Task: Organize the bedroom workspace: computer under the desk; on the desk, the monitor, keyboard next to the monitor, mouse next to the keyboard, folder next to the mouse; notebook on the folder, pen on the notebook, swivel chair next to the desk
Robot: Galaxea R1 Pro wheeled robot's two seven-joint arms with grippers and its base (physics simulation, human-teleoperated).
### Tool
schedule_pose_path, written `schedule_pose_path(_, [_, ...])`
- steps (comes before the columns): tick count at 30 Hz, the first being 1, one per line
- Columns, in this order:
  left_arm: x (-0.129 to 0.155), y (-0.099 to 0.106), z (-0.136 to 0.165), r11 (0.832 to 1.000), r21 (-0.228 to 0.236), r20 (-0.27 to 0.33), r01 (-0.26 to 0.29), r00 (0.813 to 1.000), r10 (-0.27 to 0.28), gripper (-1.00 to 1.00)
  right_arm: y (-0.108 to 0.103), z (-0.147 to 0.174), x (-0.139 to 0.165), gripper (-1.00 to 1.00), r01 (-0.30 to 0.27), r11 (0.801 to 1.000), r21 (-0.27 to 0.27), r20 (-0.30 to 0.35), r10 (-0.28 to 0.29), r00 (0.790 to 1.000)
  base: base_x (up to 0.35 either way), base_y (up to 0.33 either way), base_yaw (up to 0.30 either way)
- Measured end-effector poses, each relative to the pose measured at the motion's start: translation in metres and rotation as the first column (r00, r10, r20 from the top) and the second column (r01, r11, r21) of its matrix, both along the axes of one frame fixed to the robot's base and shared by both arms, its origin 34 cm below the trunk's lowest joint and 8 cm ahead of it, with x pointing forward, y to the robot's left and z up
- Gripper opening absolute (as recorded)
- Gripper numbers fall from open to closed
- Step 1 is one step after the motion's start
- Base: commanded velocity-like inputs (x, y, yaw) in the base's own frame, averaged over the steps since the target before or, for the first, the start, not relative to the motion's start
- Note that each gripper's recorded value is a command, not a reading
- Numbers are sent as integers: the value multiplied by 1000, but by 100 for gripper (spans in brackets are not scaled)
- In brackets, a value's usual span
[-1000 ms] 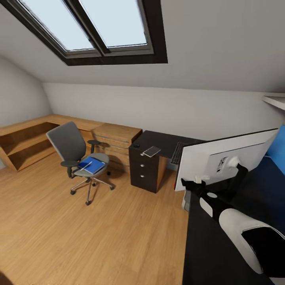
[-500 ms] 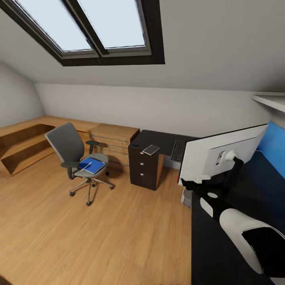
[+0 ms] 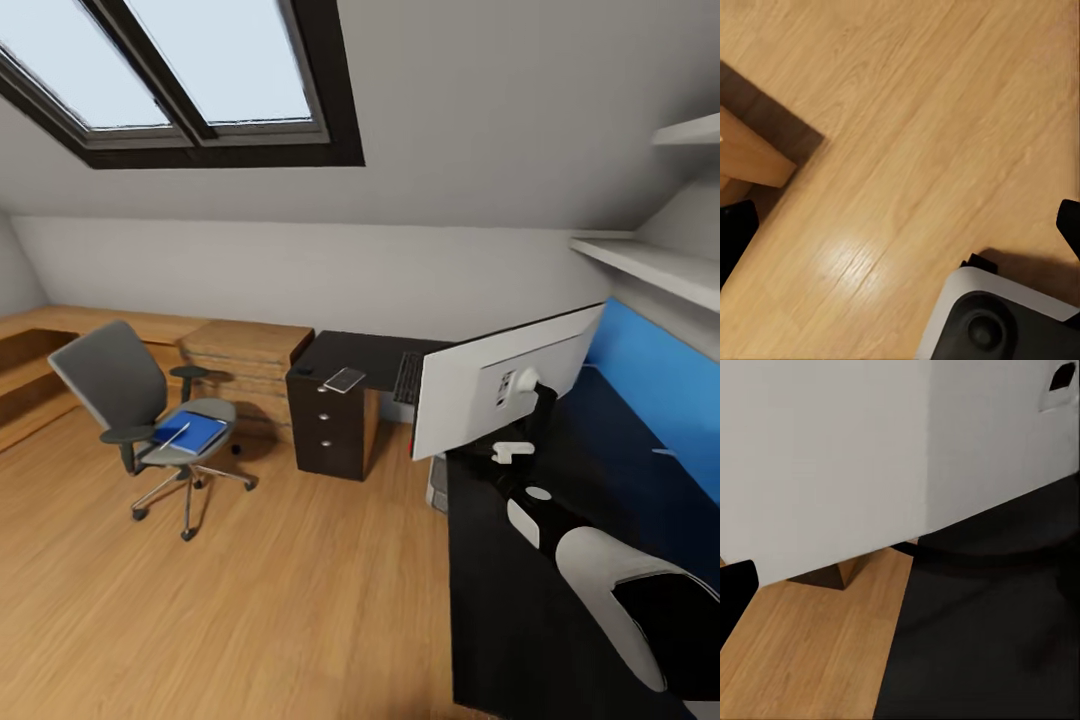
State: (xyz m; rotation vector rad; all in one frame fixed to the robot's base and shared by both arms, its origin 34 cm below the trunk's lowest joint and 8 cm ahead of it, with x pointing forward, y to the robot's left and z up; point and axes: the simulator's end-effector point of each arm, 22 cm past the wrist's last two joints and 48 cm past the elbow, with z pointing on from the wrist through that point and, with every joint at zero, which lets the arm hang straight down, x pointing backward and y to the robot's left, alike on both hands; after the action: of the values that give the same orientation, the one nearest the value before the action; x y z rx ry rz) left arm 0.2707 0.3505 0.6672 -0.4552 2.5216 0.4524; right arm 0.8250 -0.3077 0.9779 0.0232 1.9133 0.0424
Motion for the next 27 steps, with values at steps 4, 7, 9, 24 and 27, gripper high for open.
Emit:
schedule_pose_path(4, [1,1,0,1000,2,2,0,1000,0,100,-2,1,0,100,4,1000,0,1,-4,1000,0,209,-284])
schedule_pose_path(7, [1,2,1,1000,3,2,0,1000,0,100,-4,1,0,100,9,1000,0,1,-9,1000,0,280,-289])
schedule_pose_path(9, [1,3,1,1000,4,2,0,1000,0,100,-13,1,-1,100,21,1000,-5,0,-21,1000,0,315,-292])
schedule_pose_path(24, [0,8,1,1000,10,-3,1,1000,-1,100,-84,-7,-16,100,208,972,111,-23,-207,978,25,330,-75])
schedule_pose_path(27, [0,7,1,1000,5,-2,5,1000,-5,100,-88,-7,-17,100,217,970,112,-22,-216,976,192,280,-2])
